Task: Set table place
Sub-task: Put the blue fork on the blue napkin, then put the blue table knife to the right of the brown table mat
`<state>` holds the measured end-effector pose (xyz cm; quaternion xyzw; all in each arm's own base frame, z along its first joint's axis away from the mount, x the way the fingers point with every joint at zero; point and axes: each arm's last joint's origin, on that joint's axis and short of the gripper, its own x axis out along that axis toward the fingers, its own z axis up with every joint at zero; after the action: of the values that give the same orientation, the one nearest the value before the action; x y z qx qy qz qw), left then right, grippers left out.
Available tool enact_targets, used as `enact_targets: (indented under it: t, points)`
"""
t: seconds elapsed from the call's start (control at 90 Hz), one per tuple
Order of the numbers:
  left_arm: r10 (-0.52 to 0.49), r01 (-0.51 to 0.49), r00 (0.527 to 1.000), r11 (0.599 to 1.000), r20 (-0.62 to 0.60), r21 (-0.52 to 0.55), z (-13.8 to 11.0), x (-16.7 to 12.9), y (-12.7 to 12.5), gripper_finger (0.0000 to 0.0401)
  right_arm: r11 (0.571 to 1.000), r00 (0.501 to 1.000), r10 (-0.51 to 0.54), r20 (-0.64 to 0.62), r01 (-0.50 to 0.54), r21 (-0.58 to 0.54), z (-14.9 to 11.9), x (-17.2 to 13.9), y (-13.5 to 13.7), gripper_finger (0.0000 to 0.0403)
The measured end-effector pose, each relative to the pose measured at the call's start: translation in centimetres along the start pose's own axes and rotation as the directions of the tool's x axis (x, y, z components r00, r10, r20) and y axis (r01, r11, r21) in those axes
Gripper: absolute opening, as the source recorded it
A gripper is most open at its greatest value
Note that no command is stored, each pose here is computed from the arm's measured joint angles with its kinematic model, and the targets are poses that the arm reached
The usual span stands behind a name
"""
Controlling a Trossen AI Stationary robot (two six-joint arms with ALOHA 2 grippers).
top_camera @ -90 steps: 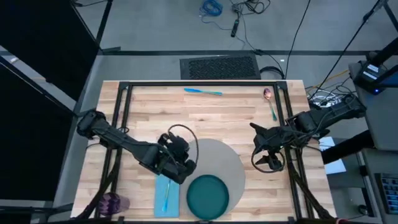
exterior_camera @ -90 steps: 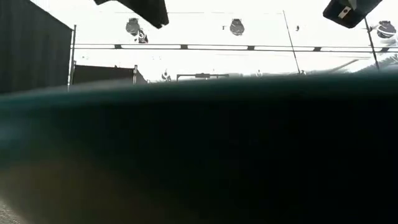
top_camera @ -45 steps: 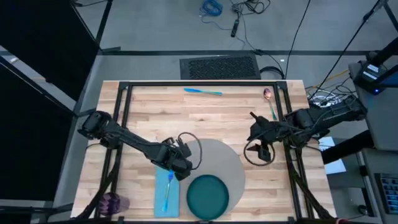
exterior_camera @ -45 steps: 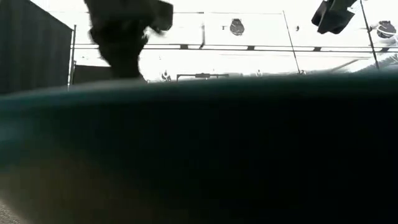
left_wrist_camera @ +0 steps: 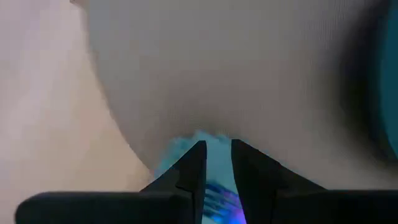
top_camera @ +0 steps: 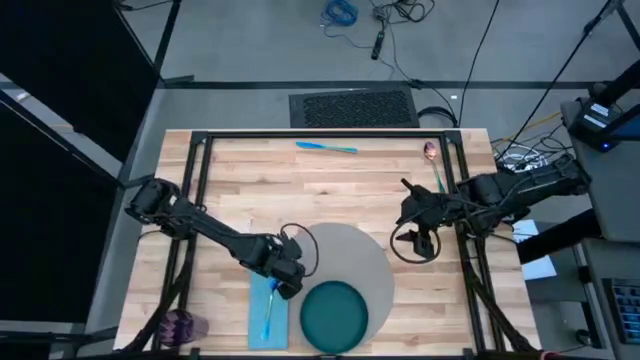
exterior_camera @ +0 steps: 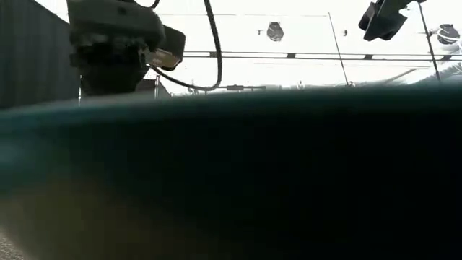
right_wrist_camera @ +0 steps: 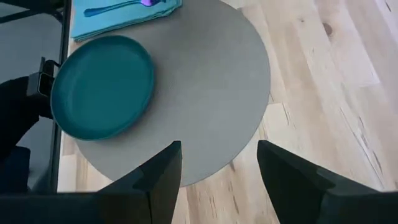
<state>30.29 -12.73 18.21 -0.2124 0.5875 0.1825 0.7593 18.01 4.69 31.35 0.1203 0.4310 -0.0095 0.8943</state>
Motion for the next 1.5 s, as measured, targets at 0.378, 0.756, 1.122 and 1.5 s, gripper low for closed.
enact_targets:
  t: [0.378,0.756,1.122,1.5]
  points:
    - [0.004,-0.004,1.0,1.0,-0.021,-0.002,-0.7,0.1,-0.3,0.0061,1.0,1.0,0.002,0.0,-0.002,0.0,0.0,0.0,0.0,0.0194]
    - [0.052,-0.053,0.998,0.999,-0.02,-0.01,-1.1,0.6,0.2,0.0061,1.0,1.0,0.007,-0.003,-0.007,-0.004,0.0,0.0,0.1,0.0194]
    - [0.063,-0.064,0.997,0.998,-0.038,-0.012,-1.3,0.6,0.4,0.0061,1.0,1.0,0.007,-0.003,-0.007,-0.006,0.0,0.0,0.1,0.0194]
    - [0.059,-0.107,0.971,0.974,0.232,0.201,2.8,-3.1,-1.4,0.0061,1.0,1.0,0.005,-0.002,-0.005,-0.003,0.0,0.0,0.0,0.0194]
